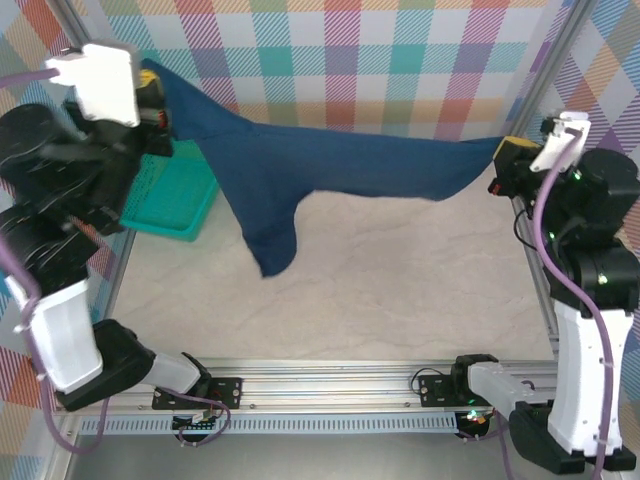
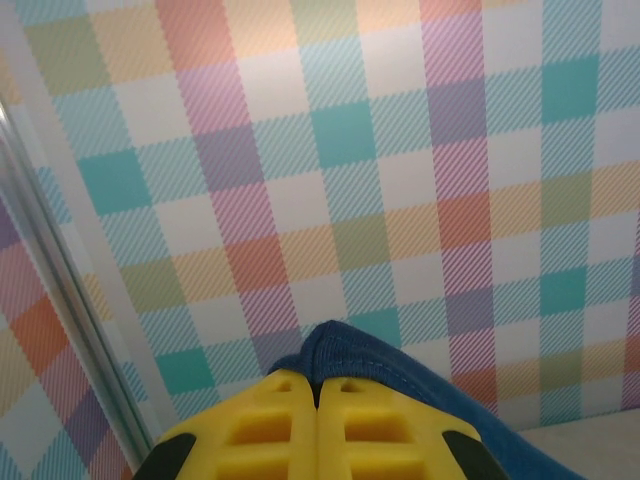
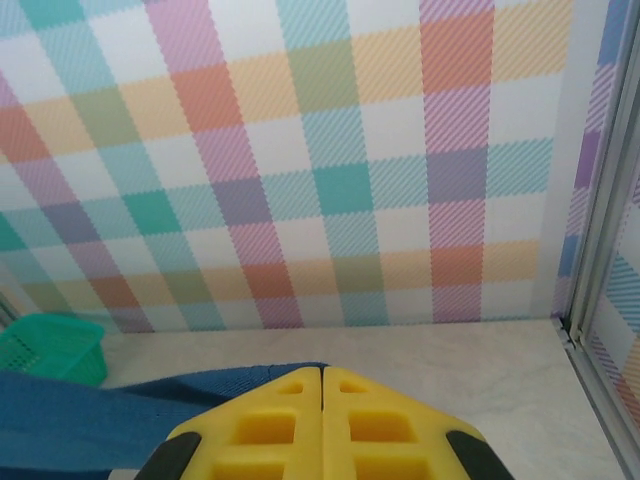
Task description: Fold the inside-out t-shirt
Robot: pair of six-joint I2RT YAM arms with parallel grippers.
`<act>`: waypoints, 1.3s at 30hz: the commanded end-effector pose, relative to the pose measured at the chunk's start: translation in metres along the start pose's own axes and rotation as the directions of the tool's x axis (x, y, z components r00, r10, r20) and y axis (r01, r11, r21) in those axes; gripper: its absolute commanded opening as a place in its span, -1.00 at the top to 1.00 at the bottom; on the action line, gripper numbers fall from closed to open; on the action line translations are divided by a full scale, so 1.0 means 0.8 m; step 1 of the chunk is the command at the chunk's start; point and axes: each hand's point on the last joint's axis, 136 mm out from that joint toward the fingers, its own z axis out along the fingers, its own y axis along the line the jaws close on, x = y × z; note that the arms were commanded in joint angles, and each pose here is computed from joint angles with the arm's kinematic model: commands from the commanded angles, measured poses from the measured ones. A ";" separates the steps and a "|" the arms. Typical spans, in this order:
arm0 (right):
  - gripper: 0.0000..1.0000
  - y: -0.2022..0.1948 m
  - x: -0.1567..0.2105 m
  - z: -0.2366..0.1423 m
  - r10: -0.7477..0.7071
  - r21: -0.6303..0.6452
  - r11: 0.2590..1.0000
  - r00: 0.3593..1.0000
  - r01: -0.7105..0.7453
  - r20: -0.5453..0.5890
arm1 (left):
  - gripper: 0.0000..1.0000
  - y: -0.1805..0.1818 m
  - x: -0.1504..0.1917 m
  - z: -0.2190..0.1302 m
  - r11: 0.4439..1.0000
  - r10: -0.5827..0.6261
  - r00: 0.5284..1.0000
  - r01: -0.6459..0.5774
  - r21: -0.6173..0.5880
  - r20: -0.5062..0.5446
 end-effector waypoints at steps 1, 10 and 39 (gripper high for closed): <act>1.00 0.016 -0.006 -0.035 0.027 -0.056 0.998 1.000 -0.027 0.013 | 1.00 0.036 -0.020 -0.051 0.995 -0.095 0.993 0.095 0.009 0.067; 1.00 0.022 -0.022 -0.104 0.030 -0.055 0.998 0.997 -0.025 0.076 | 1.00 0.059 -0.033 -0.104 0.986 -0.157 0.979 0.148 0.081 0.132; 0.15 -0.104 0.347 0.517 0.094 0.218 0.975 0.827 0.035 -0.555 | 0.15 -0.050 0.555 0.465 0.956 -0.280 0.761 0.273 -0.103 -0.585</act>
